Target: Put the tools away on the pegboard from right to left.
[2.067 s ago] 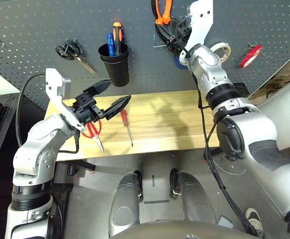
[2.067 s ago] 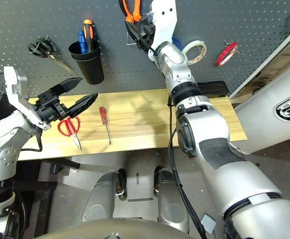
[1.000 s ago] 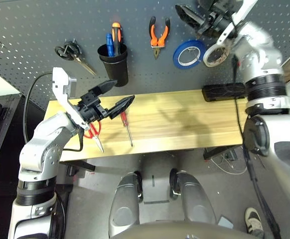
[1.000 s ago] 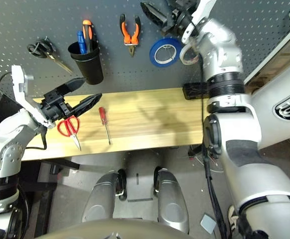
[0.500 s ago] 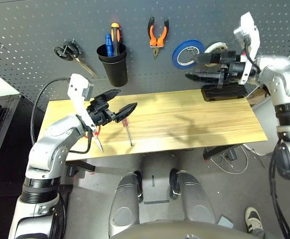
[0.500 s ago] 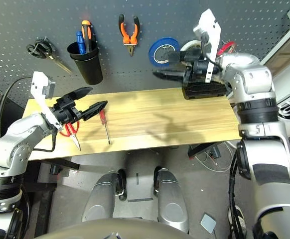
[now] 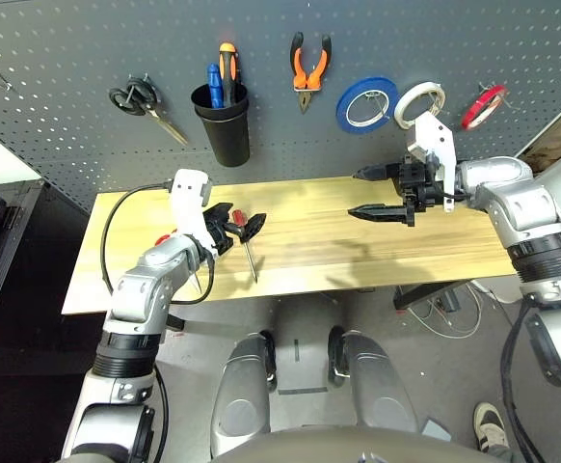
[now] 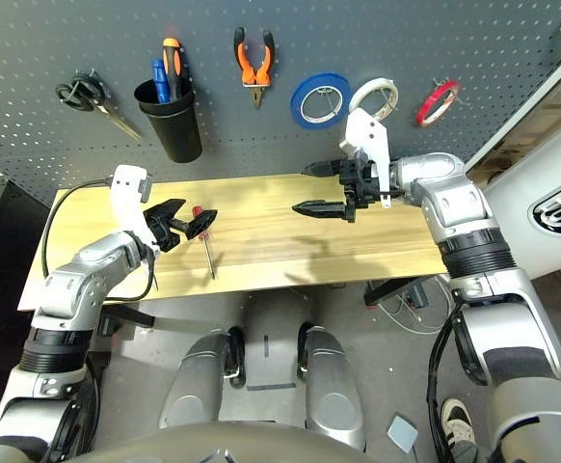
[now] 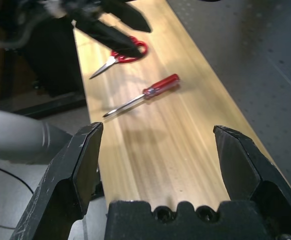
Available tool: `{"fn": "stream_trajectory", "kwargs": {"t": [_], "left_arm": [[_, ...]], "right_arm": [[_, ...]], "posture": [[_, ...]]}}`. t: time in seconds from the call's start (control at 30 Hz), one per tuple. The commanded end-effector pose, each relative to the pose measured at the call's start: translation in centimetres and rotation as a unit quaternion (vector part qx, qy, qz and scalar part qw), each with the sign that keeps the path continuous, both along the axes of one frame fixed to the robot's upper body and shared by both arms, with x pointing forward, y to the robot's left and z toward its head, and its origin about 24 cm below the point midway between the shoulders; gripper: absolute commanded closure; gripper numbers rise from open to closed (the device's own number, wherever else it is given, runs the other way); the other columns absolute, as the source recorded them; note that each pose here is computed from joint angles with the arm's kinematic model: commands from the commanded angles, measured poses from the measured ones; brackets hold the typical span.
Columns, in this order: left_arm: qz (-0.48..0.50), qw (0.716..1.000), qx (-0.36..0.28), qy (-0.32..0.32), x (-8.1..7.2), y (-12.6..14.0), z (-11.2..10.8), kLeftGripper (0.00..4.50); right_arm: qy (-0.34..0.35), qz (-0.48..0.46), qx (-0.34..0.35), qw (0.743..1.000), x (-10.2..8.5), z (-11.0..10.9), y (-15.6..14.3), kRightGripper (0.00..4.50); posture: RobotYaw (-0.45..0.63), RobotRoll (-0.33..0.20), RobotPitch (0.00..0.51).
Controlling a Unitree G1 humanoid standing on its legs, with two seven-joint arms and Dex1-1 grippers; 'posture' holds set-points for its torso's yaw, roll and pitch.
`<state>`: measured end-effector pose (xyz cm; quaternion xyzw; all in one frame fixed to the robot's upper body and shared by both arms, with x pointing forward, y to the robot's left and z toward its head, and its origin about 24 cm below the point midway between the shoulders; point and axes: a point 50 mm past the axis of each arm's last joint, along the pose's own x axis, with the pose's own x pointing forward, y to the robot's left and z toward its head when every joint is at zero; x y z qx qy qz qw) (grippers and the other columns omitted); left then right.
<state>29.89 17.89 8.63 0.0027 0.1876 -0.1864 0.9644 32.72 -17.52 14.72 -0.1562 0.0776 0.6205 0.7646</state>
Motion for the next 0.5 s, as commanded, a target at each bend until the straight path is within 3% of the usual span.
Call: {"fn": "stream_trajectory", "kwargs": {"t": [0.03, 0.5], "left_arm": [[0.021, 0.999, 0.016, 0.032, 0.6, -0.2, -1.1, 0.0], [0.096, 0.99, 0.053, 0.09, 1.8, -0.4, -4.9, 0.0]], "right_arm": [[0.001, 0.027, -0.005, 1.0, -0.6, -0.8, -0.2, 0.05], [0.018, 0.071, 0.014, 0.997, -2.8, -2.9, 0.7, 0.05]], "posture": [[-0.02, 0.0, 0.169], [-0.06, 0.0, 0.236]]}}
